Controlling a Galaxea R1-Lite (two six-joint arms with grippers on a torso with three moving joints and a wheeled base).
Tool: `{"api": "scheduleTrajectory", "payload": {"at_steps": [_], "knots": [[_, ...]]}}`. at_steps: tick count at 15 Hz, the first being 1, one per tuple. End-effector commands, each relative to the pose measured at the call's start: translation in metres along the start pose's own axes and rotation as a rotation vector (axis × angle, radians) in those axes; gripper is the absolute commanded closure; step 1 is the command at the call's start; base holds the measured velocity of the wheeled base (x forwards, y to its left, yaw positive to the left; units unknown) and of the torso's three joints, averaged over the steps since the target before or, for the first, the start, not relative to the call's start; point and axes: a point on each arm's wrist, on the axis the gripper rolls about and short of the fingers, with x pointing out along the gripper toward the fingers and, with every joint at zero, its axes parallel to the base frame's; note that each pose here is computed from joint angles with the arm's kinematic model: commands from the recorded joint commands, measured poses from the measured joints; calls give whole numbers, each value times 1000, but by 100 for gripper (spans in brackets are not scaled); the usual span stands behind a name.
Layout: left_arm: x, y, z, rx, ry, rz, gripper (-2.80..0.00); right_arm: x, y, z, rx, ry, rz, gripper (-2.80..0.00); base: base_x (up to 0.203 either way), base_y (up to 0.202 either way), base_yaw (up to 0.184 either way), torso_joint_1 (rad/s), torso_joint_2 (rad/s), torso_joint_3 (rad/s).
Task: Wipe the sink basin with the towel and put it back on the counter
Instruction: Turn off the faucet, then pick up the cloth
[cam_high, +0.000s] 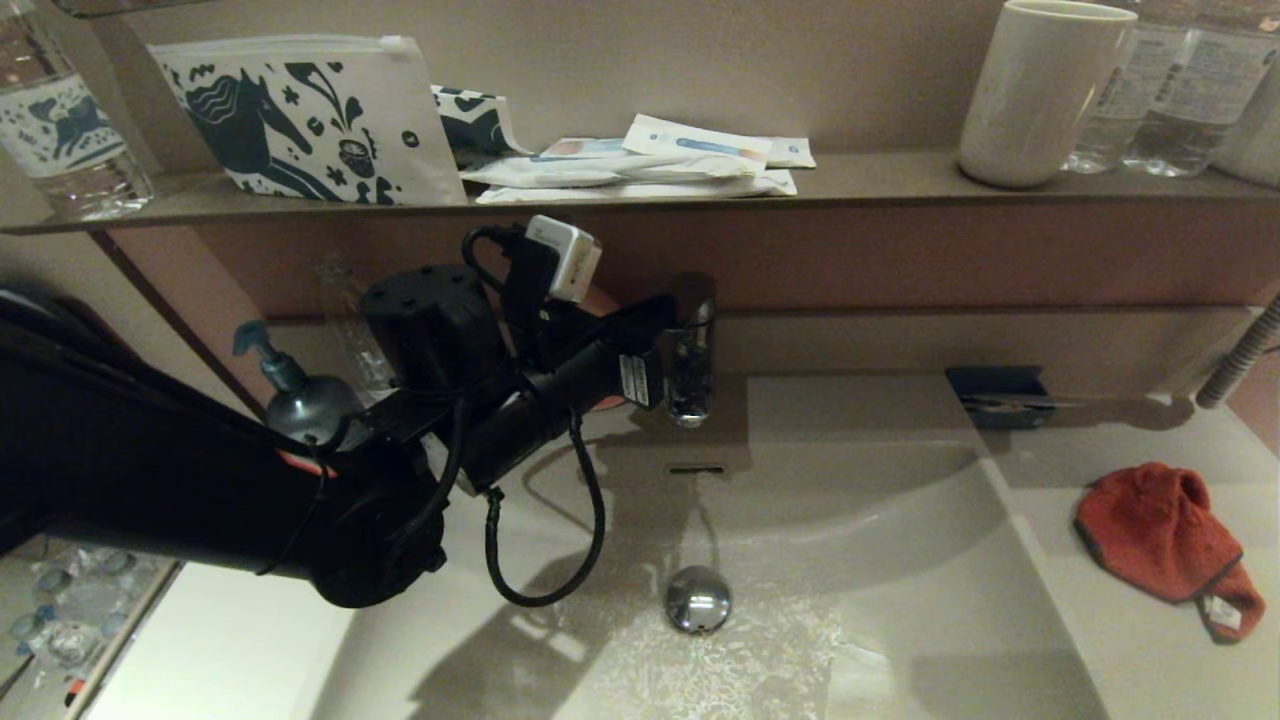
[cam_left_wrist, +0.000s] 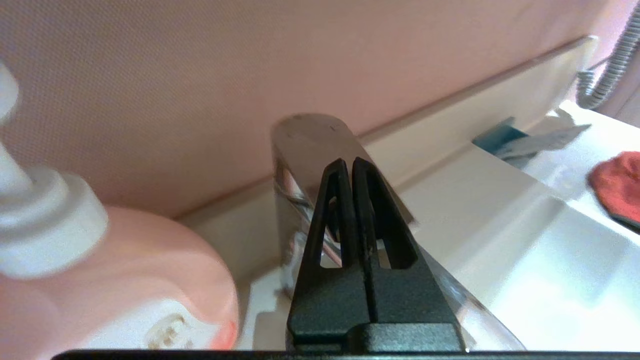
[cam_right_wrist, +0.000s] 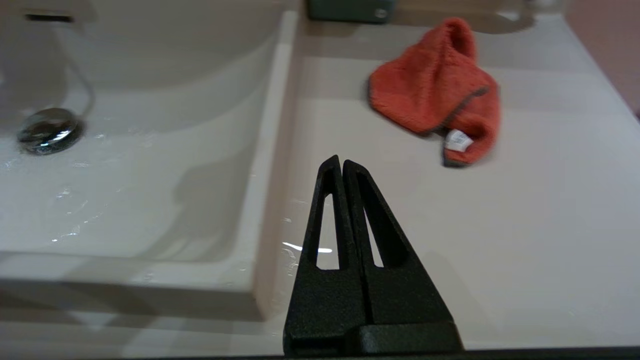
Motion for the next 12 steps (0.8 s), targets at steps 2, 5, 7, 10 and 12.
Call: {"api": "scheduleTrajectory", "payload": {"at_steps": [2,5,7,10,12], "knots": [[-12,-4,10,0,-17,-9,0,0,0,0,0,0,2,0,0,0,0,0,0,0],[-40,5,34,7,-64,21,0,0,0,0,0,0,2,0,0,0,0,0,0,0],[-74,5,44,7,-77,30,0,0,0,0,0,0,2,0,0,0,0,0,0,0],[-138,6,55,17,-103,68,0,0,0,0,0,-2,2,0,0,0,0,0,0,0],[-182,5,57,27,-132,101,0,0,0,0,0,0,2,0,0,0,0,0,0,0]]}}
